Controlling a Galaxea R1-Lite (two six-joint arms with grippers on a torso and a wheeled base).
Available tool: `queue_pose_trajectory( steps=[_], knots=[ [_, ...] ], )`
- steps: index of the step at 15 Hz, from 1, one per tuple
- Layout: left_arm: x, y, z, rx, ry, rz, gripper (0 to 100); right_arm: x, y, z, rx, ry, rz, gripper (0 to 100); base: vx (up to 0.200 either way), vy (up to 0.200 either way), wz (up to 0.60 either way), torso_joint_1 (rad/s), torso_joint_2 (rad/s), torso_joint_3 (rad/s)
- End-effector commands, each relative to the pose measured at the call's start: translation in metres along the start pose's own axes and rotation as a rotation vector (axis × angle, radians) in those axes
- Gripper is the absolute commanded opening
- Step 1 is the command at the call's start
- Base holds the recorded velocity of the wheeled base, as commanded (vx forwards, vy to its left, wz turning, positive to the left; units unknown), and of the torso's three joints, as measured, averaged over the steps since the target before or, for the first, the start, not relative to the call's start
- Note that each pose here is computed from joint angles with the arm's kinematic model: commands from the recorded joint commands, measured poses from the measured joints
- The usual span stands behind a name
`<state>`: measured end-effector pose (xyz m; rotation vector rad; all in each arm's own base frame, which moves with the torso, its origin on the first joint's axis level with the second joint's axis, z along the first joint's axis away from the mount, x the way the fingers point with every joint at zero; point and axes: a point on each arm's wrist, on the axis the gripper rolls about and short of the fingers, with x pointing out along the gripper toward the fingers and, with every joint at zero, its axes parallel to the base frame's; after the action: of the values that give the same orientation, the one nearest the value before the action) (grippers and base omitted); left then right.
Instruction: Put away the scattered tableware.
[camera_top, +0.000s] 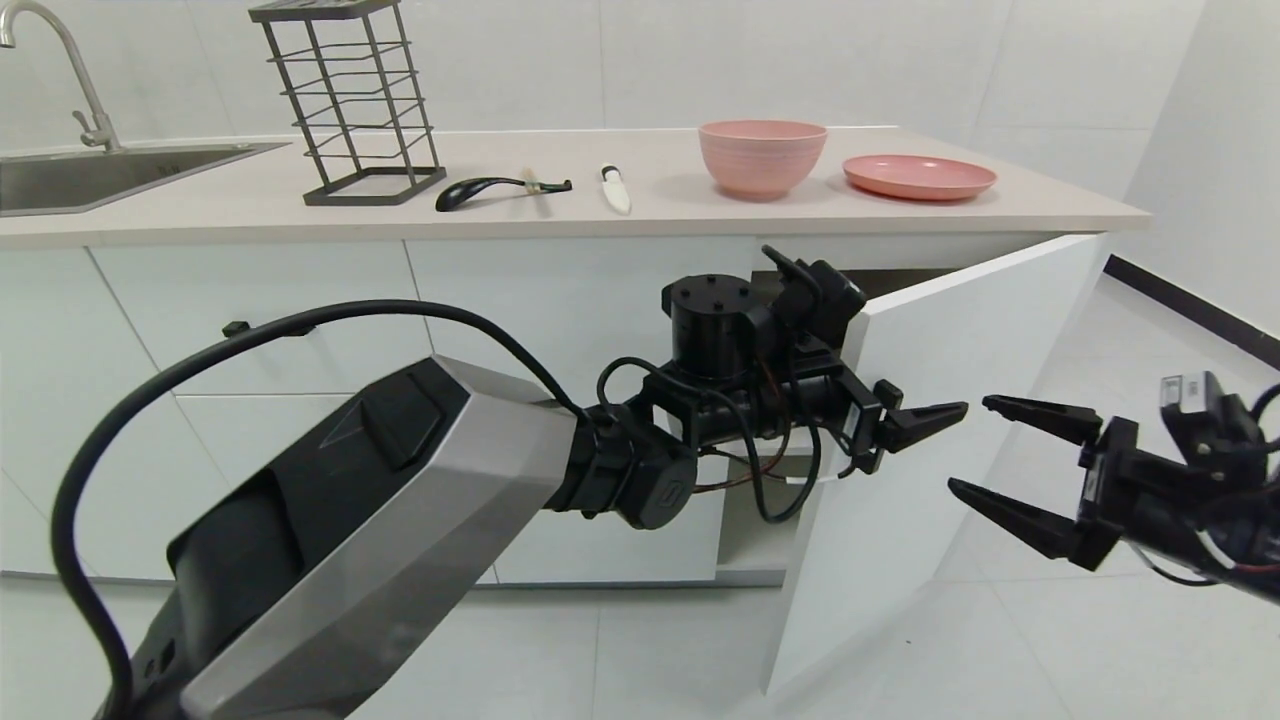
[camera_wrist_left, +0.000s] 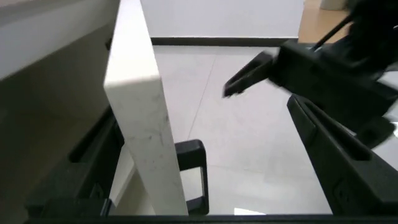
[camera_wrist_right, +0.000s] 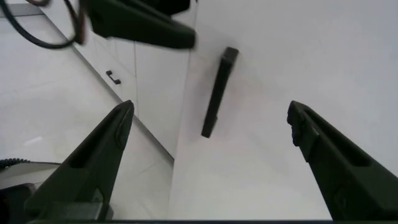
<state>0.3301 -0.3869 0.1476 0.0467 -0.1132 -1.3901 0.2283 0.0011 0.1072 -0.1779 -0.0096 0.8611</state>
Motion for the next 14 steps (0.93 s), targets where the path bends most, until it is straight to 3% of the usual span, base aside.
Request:
queue_pose_trajectory(
  steps=[1,3,8,14],
  knots=[
    [0.0,-0.003,-0.002,-0.004,0.007,0.003,100,-0.029,0.03,0.021,-0.057,-0.036,-0.023,100,0.0,0.0,0.0,0.0,0.0,0.0],
    [0.0,-0.004,-0.005,-0.009,0.013,0.0,100,-0.036,0.038,0.029,-0.085,-0.057,-0.028,100,0.0,0.0,0.0,0.0,0.0,0.0],
    [0.0,-0.034,-0.012,-0.02,0.024,-0.053,100,-0.05,0.051,0.053,-0.193,-0.136,-0.049,100,0.0,0.0,0.0,0.0,0.0,0.0],
    [0.004,-0.052,-0.017,-0.02,0.018,-0.088,100,-0.064,0.062,0.073,-0.299,-0.204,-0.092,100,0.0,0.0,0.0,0.0,0.0,0.0]
  ],
)
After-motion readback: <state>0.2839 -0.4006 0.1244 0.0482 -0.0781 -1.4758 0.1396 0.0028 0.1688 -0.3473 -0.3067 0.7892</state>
